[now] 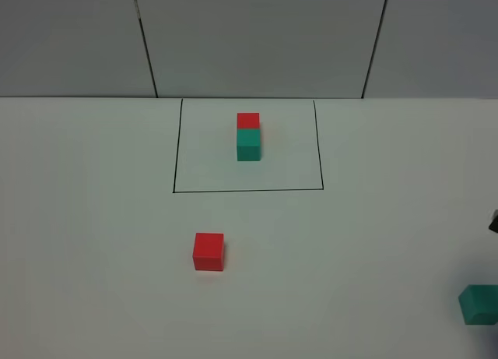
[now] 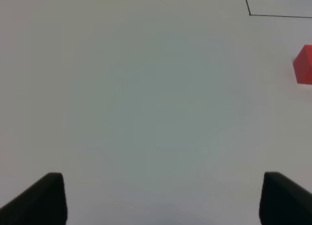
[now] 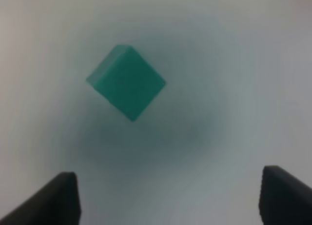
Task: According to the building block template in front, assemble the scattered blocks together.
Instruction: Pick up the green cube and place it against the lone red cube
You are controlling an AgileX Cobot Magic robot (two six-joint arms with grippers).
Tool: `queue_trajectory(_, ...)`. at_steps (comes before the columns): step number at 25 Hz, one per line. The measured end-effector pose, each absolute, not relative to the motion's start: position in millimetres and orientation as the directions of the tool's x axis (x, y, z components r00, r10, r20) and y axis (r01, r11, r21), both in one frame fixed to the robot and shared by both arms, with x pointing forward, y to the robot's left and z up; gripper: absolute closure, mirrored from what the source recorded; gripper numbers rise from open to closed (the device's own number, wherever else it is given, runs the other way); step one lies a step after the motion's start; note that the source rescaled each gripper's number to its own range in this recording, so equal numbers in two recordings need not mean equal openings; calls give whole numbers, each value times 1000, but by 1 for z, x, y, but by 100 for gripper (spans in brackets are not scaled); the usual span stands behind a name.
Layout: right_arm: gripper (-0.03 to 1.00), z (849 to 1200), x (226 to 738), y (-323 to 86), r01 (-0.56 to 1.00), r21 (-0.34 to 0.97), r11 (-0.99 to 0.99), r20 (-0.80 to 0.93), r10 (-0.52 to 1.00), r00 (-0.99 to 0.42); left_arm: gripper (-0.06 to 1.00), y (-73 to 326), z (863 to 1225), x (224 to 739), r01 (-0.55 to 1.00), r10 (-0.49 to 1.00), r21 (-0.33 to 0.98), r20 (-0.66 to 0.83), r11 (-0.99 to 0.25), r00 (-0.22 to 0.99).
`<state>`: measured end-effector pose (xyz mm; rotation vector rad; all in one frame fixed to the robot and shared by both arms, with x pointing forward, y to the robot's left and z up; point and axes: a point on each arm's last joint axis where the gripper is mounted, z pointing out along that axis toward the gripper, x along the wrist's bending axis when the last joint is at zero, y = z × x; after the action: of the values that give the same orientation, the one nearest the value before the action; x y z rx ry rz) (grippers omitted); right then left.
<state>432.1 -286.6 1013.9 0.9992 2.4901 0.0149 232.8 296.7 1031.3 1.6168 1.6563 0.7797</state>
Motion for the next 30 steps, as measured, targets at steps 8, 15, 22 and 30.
queue_trajectory(8,-2,989,446,-270,535,45,843,-366,513,-777,4,297,1031,233,587,998,808,-63,46,8)
queue_trajectory(15,-2,972,454,-264,452,-16,892,-325,423,-846,4,297,1031,233,587,998,808,-63,46,8)
queue_trajectory(22,-2,966,462,-262,404,-6,915,-355,376,-856,4,297,1031,233,587,998,808,-63,46,8)
queue_trajectory(30,-2,967,466,-261,365,2,931,-389,337,-857,4,297,1031,233,587,998,808,-63,46,8)
